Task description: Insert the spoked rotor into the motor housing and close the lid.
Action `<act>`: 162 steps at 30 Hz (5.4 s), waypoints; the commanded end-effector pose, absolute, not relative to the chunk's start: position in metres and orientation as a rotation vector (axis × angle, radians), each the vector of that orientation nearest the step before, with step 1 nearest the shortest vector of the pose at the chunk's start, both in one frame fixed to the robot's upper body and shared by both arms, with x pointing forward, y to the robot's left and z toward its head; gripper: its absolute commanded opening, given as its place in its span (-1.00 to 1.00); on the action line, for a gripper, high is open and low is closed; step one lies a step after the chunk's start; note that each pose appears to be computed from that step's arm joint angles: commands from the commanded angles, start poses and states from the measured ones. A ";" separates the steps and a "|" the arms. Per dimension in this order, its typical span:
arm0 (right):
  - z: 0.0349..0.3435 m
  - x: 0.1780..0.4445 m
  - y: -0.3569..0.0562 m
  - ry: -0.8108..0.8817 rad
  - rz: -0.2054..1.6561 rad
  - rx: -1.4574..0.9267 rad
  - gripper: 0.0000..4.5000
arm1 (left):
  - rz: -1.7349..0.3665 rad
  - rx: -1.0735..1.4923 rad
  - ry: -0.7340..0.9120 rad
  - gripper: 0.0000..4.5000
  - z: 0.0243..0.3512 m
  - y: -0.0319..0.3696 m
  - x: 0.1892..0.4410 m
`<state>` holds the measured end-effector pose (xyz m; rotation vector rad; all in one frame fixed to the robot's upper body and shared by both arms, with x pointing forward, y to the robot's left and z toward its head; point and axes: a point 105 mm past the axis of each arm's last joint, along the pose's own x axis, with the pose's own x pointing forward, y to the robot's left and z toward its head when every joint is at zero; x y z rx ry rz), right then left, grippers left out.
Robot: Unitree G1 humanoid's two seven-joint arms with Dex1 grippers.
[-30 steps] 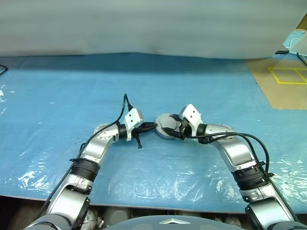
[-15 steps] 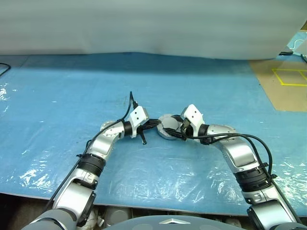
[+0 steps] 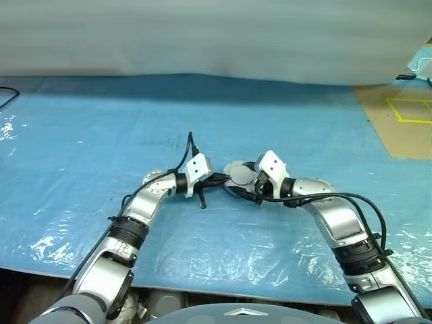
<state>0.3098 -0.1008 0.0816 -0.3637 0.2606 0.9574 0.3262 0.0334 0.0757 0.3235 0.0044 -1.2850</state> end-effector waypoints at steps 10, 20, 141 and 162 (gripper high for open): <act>0.097 0.311 -0.098 0.126 0.935 -0.435 0.99 | -1.319 0.363 0.045 -1.00 0.067 0.031 0.322; 0.126 0.324 -0.108 0.053 0.829 -0.240 0.99 | -1.316 0.364 0.034 -1.00 0.069 0.029 0.323; 0.225 0.342 -0.052 0.207 1.009 1.026 -0.49 | -0.962 -1.104 0.038 0.98 0.163 0.121 0.343; 0.223 0.338 -0.048 0.233 1.023 1.020 -0.49 | -1.006 -1.311 0.019 0.98 0.176 0.078 0.370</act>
